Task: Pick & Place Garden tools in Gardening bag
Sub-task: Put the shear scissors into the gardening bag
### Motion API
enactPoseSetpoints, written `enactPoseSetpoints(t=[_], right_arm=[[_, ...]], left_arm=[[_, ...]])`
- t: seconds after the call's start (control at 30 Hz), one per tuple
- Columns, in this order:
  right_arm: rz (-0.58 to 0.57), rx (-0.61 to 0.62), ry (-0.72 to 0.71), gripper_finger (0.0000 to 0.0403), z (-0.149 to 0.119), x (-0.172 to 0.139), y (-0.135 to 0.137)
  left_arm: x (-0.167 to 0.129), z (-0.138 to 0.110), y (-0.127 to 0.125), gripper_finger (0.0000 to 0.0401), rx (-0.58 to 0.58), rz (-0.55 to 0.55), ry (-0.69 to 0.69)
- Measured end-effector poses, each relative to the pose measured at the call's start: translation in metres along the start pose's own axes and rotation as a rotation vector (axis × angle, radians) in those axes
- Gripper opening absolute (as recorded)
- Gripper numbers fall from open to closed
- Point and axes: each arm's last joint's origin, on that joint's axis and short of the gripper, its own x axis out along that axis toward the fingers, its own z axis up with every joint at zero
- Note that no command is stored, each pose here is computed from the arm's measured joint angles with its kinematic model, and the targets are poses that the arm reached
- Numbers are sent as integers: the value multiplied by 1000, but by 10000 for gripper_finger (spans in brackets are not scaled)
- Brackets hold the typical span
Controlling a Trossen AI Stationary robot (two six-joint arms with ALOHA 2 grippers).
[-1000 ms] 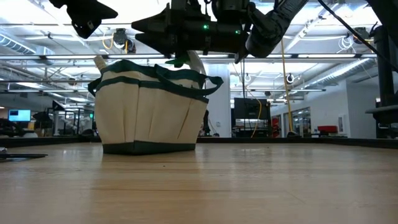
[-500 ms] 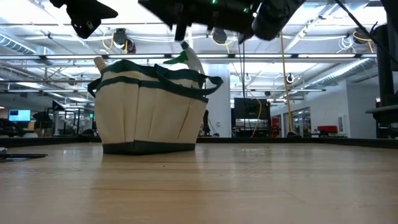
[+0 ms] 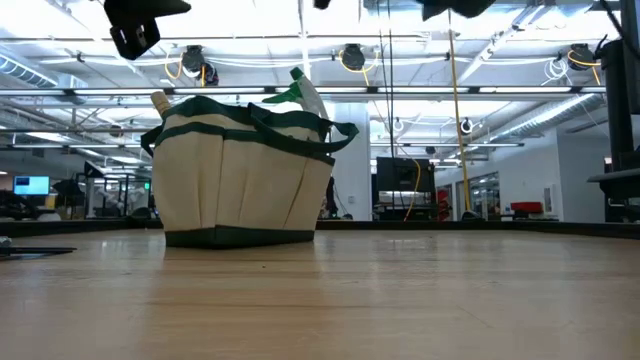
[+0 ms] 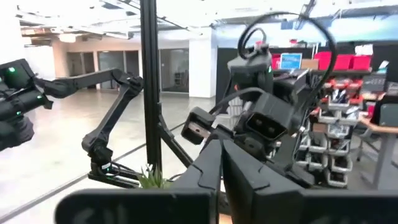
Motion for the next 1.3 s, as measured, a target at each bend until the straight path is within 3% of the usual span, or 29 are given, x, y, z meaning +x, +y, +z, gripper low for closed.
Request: enactPoseSetpoints(t=[0.33, 0.73, 0.9, 1.1, 1.3], right_arm=[[-44, 31, 0, 1, 6, -75, 19], [-147, 19, -66, 1, 8, -140, 41], [-173, 12, -83, 1, 5, -155, 47], [-172, 24, -88, 0, -1, -167, 52], [-175, 27, -80, 0, -6, -172, 54]], left_arm=[[-3, -6, -15, 166, -47, -121, 36], [-20, -9, -51, 166, -261, -305, 151], [-24, -18, -62, 166, -399, -325, 226], [-26, -31, -66, 166, -664, -250, 338], [-23, -54, -60, 166, -914, 6, 463]])
